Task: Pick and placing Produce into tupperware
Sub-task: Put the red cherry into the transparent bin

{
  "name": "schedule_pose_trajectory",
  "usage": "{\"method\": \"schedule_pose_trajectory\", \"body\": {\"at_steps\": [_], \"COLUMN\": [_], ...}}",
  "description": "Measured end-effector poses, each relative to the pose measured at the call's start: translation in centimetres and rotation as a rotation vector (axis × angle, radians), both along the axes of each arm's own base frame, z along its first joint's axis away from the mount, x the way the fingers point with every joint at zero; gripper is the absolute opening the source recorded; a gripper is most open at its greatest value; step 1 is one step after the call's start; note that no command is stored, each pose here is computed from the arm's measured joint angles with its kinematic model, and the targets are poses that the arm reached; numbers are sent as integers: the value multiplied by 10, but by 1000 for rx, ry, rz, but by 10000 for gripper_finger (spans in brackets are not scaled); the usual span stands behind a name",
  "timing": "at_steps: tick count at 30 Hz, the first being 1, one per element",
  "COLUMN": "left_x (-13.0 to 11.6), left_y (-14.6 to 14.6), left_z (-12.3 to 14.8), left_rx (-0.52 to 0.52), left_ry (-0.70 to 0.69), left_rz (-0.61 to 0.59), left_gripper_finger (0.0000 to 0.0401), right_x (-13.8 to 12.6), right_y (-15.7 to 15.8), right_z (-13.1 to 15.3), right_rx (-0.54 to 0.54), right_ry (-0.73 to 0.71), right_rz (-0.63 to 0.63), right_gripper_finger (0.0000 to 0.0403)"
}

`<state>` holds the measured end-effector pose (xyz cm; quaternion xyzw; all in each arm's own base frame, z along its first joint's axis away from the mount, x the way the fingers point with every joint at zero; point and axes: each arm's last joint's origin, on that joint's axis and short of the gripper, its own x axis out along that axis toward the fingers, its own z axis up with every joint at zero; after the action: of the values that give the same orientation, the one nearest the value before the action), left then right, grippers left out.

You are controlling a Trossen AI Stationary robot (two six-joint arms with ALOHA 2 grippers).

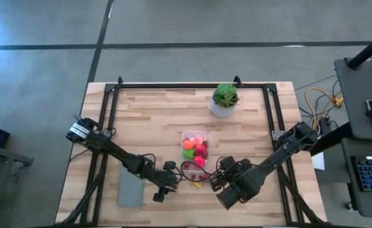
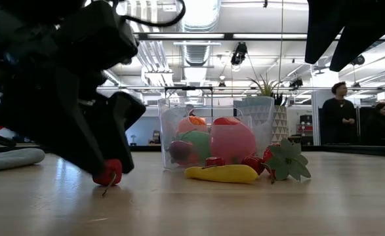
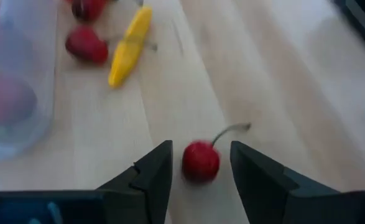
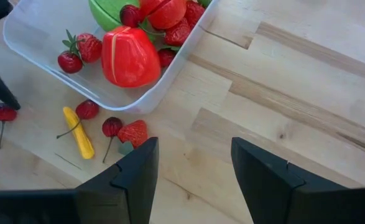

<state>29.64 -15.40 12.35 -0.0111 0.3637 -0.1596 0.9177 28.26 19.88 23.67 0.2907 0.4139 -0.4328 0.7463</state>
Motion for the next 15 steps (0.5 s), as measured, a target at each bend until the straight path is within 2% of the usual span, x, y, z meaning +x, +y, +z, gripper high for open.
{"method": "schedule_pose_trajectory", "body": {"at_steps": [11,15], "left_x": [1,0], "left_y": [-1,0], "left_z": [-3,-5], "left_rx": [17,30], "left_ry": [5,20], "left_rz": [12,17], "left_gripper_finger": [145,128], "right_x": [0,0], "right_y": [0,0], "right_z": [-1,-1], "right_rx": [-1,-1], "right_ry": [1,1], "right_rz": [-3,-4], "right_gripper_finger": [194,194]}}
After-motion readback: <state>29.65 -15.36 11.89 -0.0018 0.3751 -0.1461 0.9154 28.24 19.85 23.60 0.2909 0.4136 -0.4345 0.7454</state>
